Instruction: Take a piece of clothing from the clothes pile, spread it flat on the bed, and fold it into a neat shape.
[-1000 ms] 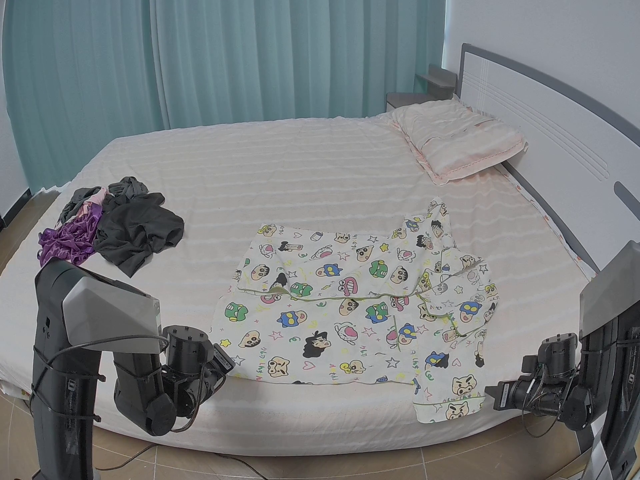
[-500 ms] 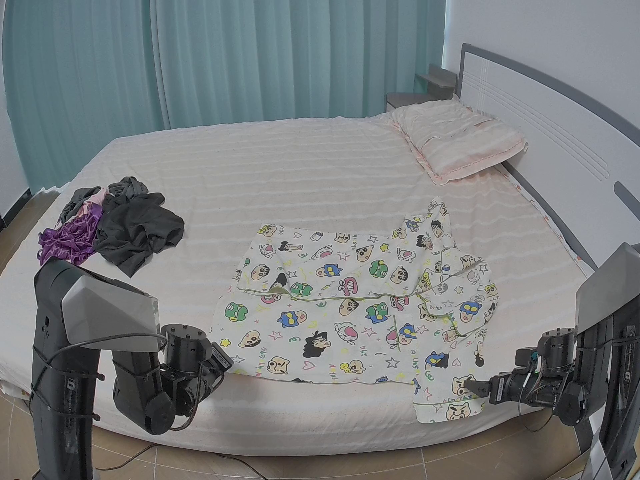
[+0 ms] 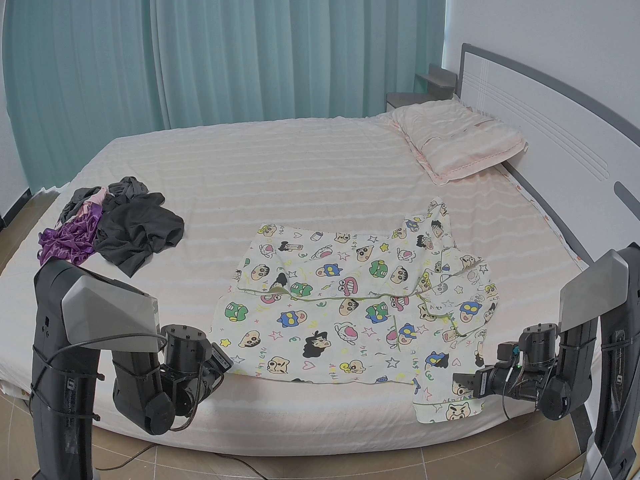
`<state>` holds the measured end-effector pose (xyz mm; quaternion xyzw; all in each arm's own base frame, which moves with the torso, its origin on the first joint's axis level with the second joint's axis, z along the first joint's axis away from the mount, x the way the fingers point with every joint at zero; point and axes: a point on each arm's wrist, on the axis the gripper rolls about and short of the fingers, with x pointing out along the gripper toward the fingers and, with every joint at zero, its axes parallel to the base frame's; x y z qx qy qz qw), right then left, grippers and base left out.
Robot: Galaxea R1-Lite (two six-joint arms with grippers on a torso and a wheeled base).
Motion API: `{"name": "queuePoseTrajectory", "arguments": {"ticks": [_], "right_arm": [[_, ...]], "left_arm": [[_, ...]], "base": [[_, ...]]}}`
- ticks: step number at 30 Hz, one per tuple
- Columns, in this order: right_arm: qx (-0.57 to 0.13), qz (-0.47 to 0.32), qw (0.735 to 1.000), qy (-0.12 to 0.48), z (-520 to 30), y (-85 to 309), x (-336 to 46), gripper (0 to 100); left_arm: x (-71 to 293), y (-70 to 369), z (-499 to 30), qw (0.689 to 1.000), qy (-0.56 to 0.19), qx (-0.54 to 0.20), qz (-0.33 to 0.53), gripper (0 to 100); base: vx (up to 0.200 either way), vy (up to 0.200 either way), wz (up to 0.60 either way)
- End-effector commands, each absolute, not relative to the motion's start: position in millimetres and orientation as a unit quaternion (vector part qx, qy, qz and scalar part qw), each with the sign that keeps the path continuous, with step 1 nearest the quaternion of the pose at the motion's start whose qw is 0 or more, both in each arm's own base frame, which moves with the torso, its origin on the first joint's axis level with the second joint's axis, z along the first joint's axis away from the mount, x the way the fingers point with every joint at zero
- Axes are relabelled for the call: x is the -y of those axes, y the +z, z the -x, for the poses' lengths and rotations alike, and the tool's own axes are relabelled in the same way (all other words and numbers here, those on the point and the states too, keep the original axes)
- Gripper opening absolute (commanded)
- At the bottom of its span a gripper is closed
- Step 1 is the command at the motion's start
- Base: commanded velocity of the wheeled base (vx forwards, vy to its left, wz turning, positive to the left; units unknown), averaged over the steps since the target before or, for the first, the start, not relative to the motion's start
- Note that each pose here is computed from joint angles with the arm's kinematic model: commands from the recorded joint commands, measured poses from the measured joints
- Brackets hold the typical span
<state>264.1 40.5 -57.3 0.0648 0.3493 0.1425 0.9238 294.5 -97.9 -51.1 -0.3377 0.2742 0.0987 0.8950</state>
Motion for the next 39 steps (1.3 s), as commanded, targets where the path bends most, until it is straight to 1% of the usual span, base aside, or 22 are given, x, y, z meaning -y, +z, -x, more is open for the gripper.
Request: {"name": "queuePoseTrajectory", "arguments": {"ticks": [1,2,4,9,11,19,27,29,30,37,39], "right_arm": [[-0.325,-0.068,0.934,0.135,-280.9,-54.1,-36.7,0],[-0.325,-0.068,0.934,0.134,-281.3,-54.1,-36.4,0],[-0.299,-0.071,0.944,0.122,-296.6,-49.5,-32.3,0],[-0.275,-0.076,0.953,0.103,-311.8,-41.3,-20.7,0],[-0.251,-0.077,0.96,0.095,-322.7,-35.8,-14.3,0],[-0.223,-0.078,0.968,0.088,-341.2,-29.3,-9.1,0],[-0.212,-0.078,0.971,0.082,-357.7,-24.3,-6.4,0],[-0.235,-0.079,0.966,0.078,-353.9,-28.4,-4.8,0],[-0.235,-0.079,0.966,0.078,-353.9,-28.4,-4.8,100],[-0.235,-0.094,0.967,0.038,-344.9,-19.4,27.9,100],[-0.235,-0.102,0.966,0.026,-332.9,-14.2,40.8,100]], "left_arm": [[97.5,-50.6,-294.7,0.895,0.099,-0.273,0.339,0],[97.5,-50.6,-294.7,0.895,0.099,-0.273,0.339,0],[97.4,-50.9,-295.0,0.896,0.102,-0.271,0.337,0],[97.2,-51.1,-296.8,0.899,0.117,-0.26,0.333,0],[97.6,-51.1,-296.6,0.899,0.116,-0.26,0.333,0],[97.4,-50.8,-297.5,0.899,0.117,-0.258,0.334,0],[97.6,-51.0,-298.1,0.899,0.117,-0.257,0.334,0],[97.7,-50.9,-298.5,0.899,0.116,-0.257,0.334,0],[97.7,-50.9,-298.5,0.899,0.116,-0.257,0.334,0],[98.2,-51.3,-298.3,0.899,0.116,-0.258,0.334,0],[98.2,-50.9,-298.3,0.899,0.116,-0.257,0.335,0]], "base": [[0.0,0.0,0.0],[0.0,0.0,0.0],[0.0,0.0,0.0],[0.0,0.0,0.0],[0.0,0.0,0.0],[0.0,0.0,0.0],[0.0,0.0,0.0],[0.0,0.0,0.0],[0.0,0.0,0.0],[0.0,0.0,0.0],[0.0,0.0,0.0]]}}
